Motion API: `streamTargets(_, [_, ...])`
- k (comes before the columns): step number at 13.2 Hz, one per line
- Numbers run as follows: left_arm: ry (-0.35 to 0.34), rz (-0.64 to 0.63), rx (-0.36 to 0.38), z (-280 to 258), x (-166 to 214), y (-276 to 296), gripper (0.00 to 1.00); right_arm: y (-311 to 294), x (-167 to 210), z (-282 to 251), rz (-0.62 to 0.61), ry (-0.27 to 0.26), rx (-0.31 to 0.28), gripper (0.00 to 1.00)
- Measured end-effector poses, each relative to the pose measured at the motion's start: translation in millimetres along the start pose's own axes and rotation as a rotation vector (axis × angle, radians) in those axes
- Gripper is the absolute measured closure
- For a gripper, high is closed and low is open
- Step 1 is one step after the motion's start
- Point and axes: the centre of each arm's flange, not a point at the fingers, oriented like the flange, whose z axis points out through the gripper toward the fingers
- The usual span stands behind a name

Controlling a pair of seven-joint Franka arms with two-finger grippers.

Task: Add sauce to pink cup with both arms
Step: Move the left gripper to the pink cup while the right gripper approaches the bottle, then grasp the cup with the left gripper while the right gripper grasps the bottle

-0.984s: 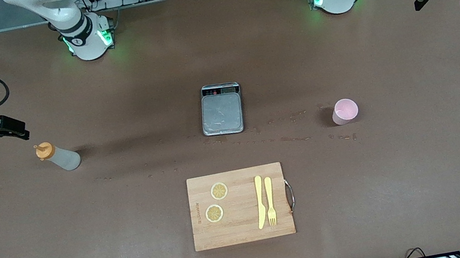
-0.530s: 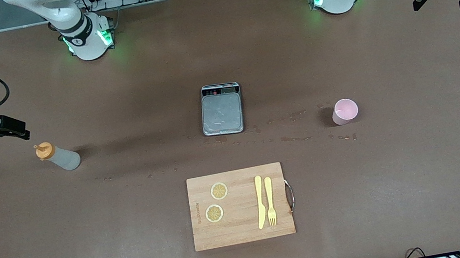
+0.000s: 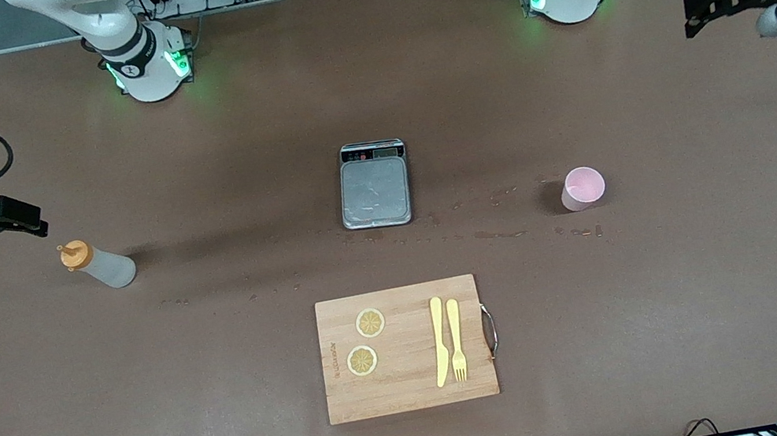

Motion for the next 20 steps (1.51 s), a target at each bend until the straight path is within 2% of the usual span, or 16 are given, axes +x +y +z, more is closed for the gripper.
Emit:
streamTargets(6, [0.025, 0.016, 0.005, 106.8, 35.0, 7.7, 0.00, 51.4, -0.3, 7.7, 0.092, -0.038, 0.005, 0.00])
streamTargets(11, [0.035, 0.016, 0.007, 182.5, 41.6, 7.5, 0.00, 104.7, -5.3, 25.4, 0.192, -0.105, 0.028, 0.00])
streamTargets(13, [0.020, 0.019, 0.006, 212.8, 46.7, 8.3, 0.00, 122.7, -7.4, 34.0, 0.245, -0.135, 0.046, 0.00])
streamTargets(16, [-0.009, 0.053, 0.004, 257.1, 61.0, 8.8, 0.00, 142.8, -7.5, 47.6, 0.394, -0.176, 0.054, 0.00])
streamTargets(20, [-0.038, 0.118, 0.022, 324.1, 83.3, 26.6, 0.00, 187.9, -13.7, 70.6, 0.614, -0.257, 0.129, 0.00])
